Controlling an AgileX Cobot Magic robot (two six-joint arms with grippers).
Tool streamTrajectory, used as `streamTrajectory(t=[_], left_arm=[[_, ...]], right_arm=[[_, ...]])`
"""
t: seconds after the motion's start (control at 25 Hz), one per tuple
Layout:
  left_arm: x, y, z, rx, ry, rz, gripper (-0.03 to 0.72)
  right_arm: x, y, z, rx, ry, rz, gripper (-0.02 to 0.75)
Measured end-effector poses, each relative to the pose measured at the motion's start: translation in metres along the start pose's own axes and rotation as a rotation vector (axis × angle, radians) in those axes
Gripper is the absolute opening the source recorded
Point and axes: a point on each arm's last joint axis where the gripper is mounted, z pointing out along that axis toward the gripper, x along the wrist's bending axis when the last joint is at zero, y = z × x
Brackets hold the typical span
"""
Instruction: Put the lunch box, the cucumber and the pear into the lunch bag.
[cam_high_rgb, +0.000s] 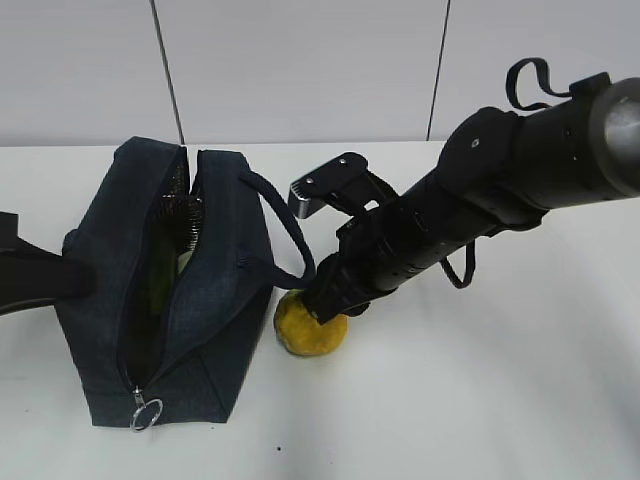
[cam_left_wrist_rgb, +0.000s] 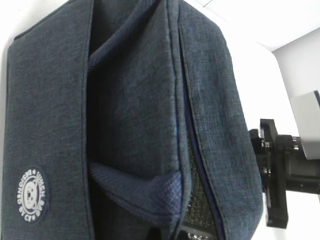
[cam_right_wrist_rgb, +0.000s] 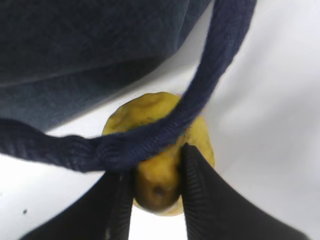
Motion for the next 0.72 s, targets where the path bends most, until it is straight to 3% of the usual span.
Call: streamTrajectory(t=[0.16,0.4,0.56,0.72], left_arm=[[0.000,0.000,0.000,0.000,0.000,0.000,-0.006],[0.000,0.000,0.000,0.000,0.000,0.000,-0.006],[0.000,0.000,0.000,0.001,-0.001,0.000,-0.005],[0.000,0.000,0.000,0.001,-0.001,0.000,-0.004]], right_arm=[[0.002,-0.002,-0.013,0.068,-0.022,-0.051,0.218],[-0.002,-0.011,-0.036,0.213,-0.127,-0.081,0.218],[-0.001,-0.004,-0.055,0.181,-0.178,-0.071,0.218],[0.005,0.010,-0.084,0.069,-0.226,-0.087,0.218]])
